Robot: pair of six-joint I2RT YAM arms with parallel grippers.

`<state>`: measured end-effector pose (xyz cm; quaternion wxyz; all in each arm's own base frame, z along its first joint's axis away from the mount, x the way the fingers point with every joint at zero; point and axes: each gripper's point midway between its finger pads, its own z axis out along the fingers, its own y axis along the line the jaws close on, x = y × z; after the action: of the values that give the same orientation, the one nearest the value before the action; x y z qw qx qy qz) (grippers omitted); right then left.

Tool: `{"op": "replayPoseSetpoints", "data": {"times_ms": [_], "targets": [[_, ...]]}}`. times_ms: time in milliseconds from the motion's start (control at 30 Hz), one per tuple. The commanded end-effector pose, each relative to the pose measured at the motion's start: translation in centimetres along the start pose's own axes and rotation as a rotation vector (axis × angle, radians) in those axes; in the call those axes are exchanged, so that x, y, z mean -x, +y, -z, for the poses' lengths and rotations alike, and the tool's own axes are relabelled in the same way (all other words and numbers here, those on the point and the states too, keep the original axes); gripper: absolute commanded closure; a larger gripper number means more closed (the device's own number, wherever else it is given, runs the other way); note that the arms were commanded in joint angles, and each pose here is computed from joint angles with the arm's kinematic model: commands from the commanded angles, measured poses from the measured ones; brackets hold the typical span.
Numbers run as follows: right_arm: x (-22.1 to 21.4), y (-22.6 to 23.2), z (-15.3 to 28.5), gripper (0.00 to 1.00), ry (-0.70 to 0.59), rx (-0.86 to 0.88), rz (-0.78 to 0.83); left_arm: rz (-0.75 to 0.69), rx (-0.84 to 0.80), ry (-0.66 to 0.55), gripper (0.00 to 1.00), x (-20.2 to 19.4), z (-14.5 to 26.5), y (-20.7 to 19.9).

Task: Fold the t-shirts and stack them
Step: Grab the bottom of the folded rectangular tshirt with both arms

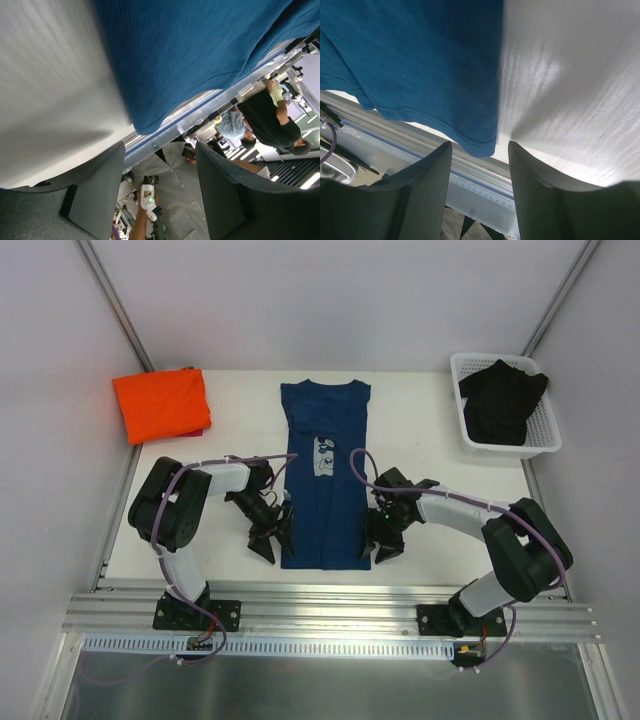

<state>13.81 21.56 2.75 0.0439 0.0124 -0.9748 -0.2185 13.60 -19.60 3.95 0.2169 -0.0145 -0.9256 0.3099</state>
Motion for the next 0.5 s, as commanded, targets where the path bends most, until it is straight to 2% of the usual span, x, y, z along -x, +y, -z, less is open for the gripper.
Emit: {"op": "replayPoseSetpoints", "data": {"times_ms": [0, 167, 333, 467], "targets": [[0.5, 1.3, 0.2, 0.48, -0.001, 0.026, -0.021, 0.029, -0.06, 0.005, 0.42, 0.7, 0.5, -1.3], [-0.3, 0.8, -0.1, 0.49, 0.024, 0.024, -0.041, 0.037, -0.055, 0.006, 0.43, 0.6, 0.2, -1.0], [-1.0, 0.3, -0.6, 0.55, 0.045, 0.03, -0.05, 0.042, -0.049, 0.0, 0.44, 0.5, 0.1, -0.8], [-0.8, 0.5, -0.6, 0.53, 0.043, 0.034, -0.045, 0.057, -0.035, -0.003, 0.44, 0.4, -0.2, -0.3]]}}
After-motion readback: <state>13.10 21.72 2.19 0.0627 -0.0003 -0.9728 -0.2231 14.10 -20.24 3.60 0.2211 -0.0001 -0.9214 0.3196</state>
